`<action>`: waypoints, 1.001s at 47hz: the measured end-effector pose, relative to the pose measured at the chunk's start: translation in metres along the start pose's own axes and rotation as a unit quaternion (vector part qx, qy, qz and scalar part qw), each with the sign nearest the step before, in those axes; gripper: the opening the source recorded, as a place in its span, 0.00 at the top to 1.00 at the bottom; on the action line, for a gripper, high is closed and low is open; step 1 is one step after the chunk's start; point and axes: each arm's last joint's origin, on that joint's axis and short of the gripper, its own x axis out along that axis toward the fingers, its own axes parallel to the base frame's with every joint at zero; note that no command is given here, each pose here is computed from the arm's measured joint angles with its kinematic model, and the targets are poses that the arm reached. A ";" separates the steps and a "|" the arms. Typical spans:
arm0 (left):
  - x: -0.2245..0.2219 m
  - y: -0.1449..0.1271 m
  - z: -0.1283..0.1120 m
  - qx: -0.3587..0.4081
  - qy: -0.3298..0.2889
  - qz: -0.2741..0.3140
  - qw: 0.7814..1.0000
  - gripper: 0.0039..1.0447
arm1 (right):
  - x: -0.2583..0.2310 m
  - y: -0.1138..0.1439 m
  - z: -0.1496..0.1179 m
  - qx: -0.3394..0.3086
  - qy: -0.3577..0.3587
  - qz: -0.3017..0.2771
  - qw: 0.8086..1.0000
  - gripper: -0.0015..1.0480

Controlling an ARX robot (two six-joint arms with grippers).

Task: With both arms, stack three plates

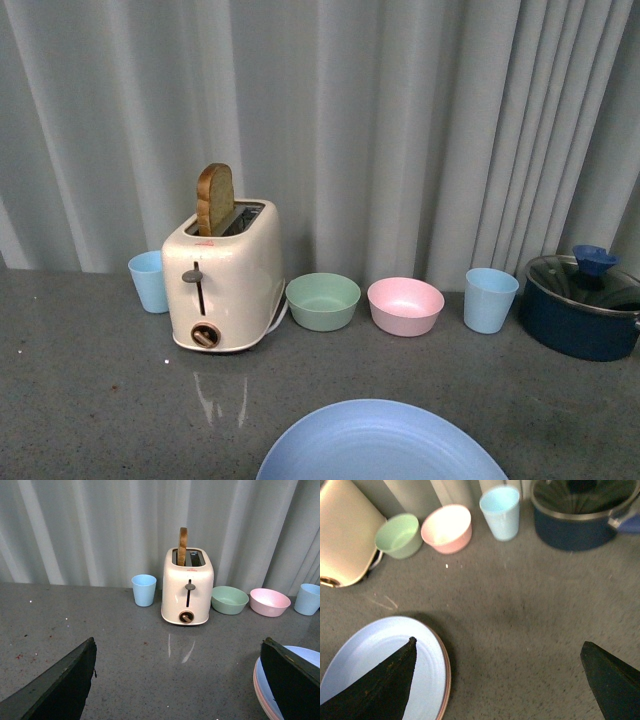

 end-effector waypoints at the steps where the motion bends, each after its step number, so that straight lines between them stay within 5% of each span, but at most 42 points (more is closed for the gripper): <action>1: 0.000 0.000 0.000 0.000 0.000 0.000 1.000 0.06 | -0.007 0.003 0.004 -0.007 -0.011 -0.003 1.000 0.07; 11: 0.000 0.000 0.000 0.000 0.000 0.000 1.000 0.06 | -0.073 0.041 0.026 -0.072 -0.132 -0.018 0.988 0.09; 17: 0.000 0.000 0.000 0.000 0.000 0.000 1.000 0.06 | -0.089 0.057 0.010 -0.106 -0.252 -0.066 0.960 0.27; 35: 0.000 0.000 0.000 0.000 0.000 0.000 1.000 0.06 | -0.101 0.052 -0.051 -0.116 -0.262 -0.064 0.956 0.95; 47: 0.000 0.000 0.000 0.000 0.000 0.000 1.000 0.06 | -0.101 0.048 -0.075 -0.118 -0.265 -0.064 0.955 0.97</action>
